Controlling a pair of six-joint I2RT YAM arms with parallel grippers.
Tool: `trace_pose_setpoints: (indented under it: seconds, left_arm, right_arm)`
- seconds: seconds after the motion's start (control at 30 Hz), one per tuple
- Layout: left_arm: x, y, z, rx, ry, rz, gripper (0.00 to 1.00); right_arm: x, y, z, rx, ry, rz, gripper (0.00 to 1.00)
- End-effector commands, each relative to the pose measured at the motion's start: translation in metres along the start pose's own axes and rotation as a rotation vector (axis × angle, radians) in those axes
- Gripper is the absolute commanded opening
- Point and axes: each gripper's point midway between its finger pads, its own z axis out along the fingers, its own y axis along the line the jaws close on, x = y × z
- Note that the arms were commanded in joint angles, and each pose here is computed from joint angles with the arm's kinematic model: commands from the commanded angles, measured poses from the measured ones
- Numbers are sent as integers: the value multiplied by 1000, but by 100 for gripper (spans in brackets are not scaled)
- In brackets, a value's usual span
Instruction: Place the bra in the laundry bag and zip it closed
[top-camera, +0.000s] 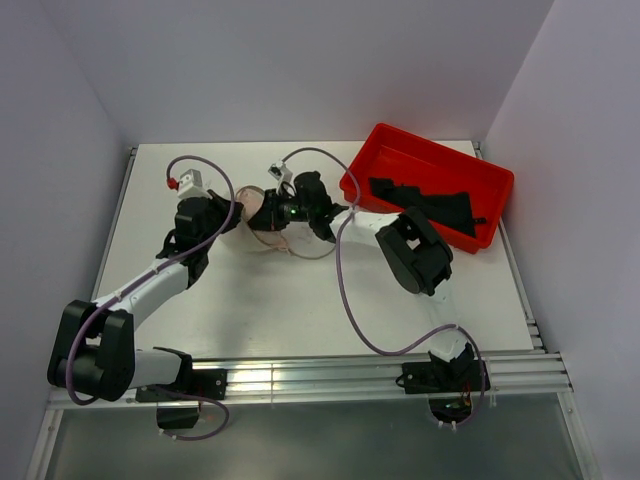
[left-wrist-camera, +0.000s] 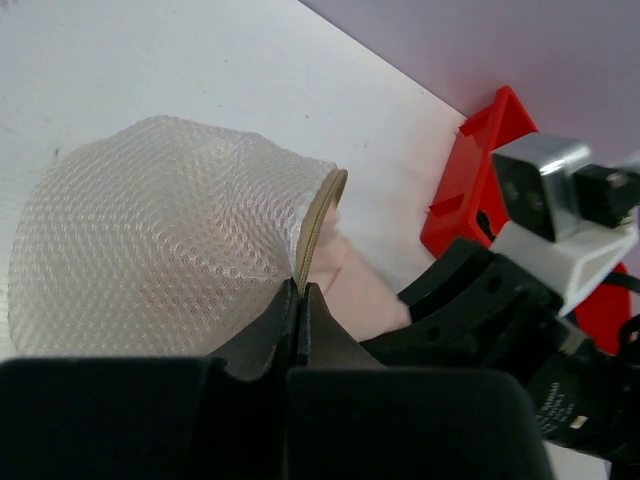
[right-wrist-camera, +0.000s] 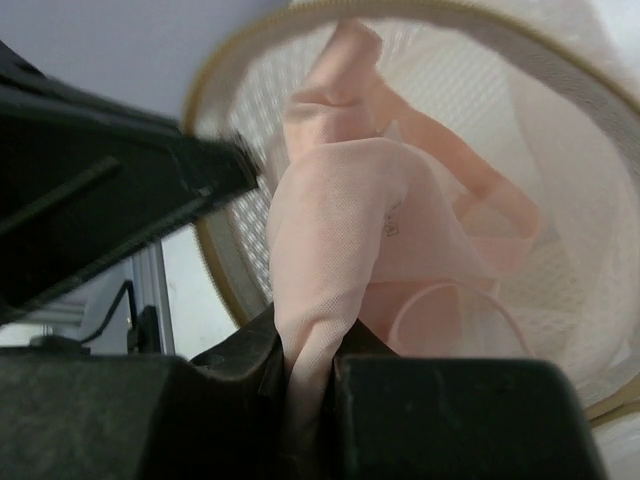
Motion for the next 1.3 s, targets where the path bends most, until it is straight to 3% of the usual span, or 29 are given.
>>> trace_pose_setpoints:
  seconds: [0.0, 0.23, 0.4, 0.63, 0.73, 0.83, 0.87, 1.07, 1.17, 1.27]
  left_arm:
    - [-15, -25, -2, 109, -46, -6, 0]
    - [8, -30, -11, 193, 22, -46, 0]
    - [29, -26, -24, 220, 81, -120, 0]
    - [42, -24, -39, 226, 112, -162, 0]
    - [40, -27, -43, 229, 118, -173, 0]
    - [35, -29, -44, 221, 114, -176, 0]
    - [36, -25, -43, 197, 119, -175, 0]
    - [25, -12, -40, 109, 68, -151, 0]
    - [20, -10, -41, 93, 51, -140, 0]
    - [18, -9, -41, 85, 42, -136, 0]
  right_arm:
    - [21, 3, 1, -18, 57, -39, 0]
    - [10, -5, 6, 73, 75, -19, 0]
    - [-22, -28, 1, 296, -75, 110, 0]
    - [-39, -41, 5, 419, -253, 305, 4]
    - [-37, -42, 11, 442, -278, 348, 12]
    - [-34, -37, 18, 469, -273, 318, 29]
    - [-33, -35, 20, 471, -257, 298, 45]
    - [-21, -39, -2, 525, -156, 183, 89]
    - [-23, -39, -25, 541, -115, 126, 98]
    - [-21, -36, -48, 560, -77, 69, 98]
